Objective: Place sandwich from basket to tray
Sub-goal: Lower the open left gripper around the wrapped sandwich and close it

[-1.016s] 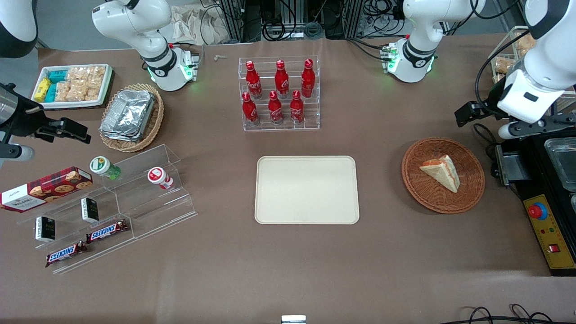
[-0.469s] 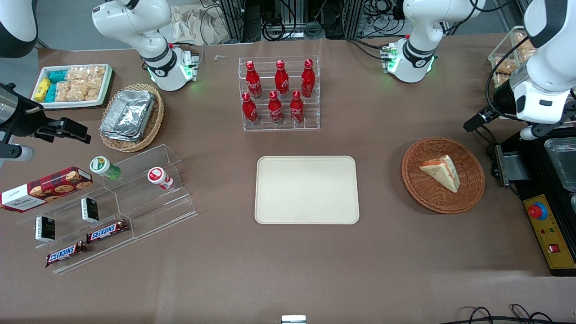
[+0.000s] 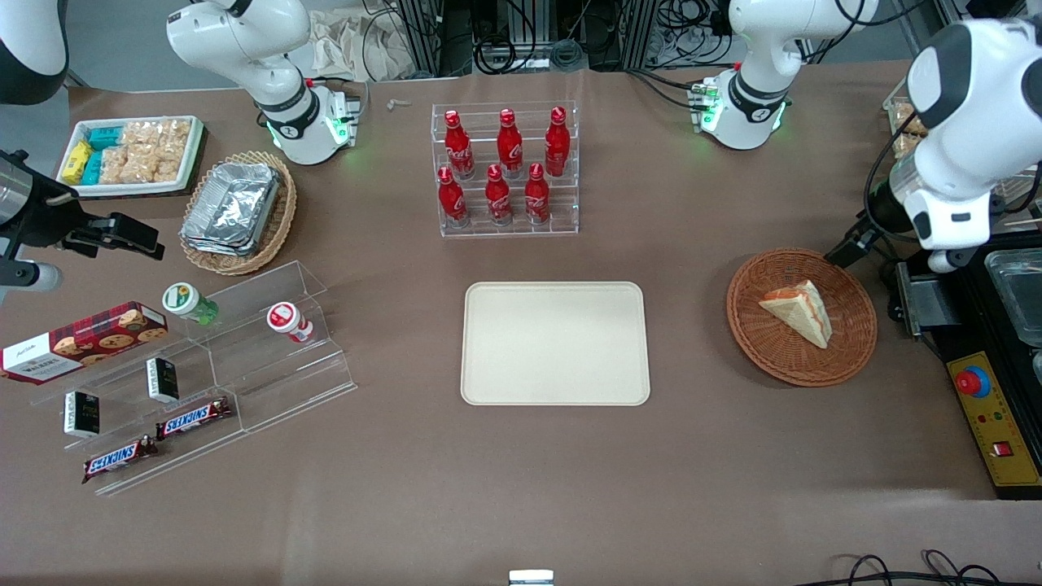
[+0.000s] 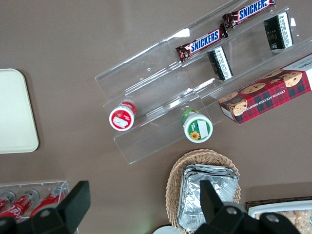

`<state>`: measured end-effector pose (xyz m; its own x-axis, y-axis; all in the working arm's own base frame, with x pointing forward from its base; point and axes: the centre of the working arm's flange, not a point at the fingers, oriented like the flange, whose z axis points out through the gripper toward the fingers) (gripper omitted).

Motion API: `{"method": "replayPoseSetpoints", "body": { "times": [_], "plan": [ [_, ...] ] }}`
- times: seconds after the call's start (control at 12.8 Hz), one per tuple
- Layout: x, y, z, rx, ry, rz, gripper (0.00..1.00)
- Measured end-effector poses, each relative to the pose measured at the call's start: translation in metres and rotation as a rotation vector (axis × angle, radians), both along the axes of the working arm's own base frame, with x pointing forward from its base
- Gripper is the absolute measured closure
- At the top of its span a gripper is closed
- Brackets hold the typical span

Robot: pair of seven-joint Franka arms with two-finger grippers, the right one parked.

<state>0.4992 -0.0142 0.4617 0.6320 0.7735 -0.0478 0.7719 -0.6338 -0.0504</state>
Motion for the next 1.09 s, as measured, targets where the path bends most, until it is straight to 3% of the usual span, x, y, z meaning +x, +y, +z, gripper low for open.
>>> {"method": "replayPoseSetpoints", "body": {
  "times": [0.31,0.55,0.86,1.09],
  "plan": [
    [0.021,0.016,-0.057,0.007,0.012,0.118,0.00],
    [0.024,0.021,-0.091,0.012,0.029,0.149,0.00],
    [0.025,0.021,-0.126,0.014,0.010,0.157,0.00],
    [0.025,0.021,-0.154,0.017,0.029,0.157,0.00]
  ]
}}
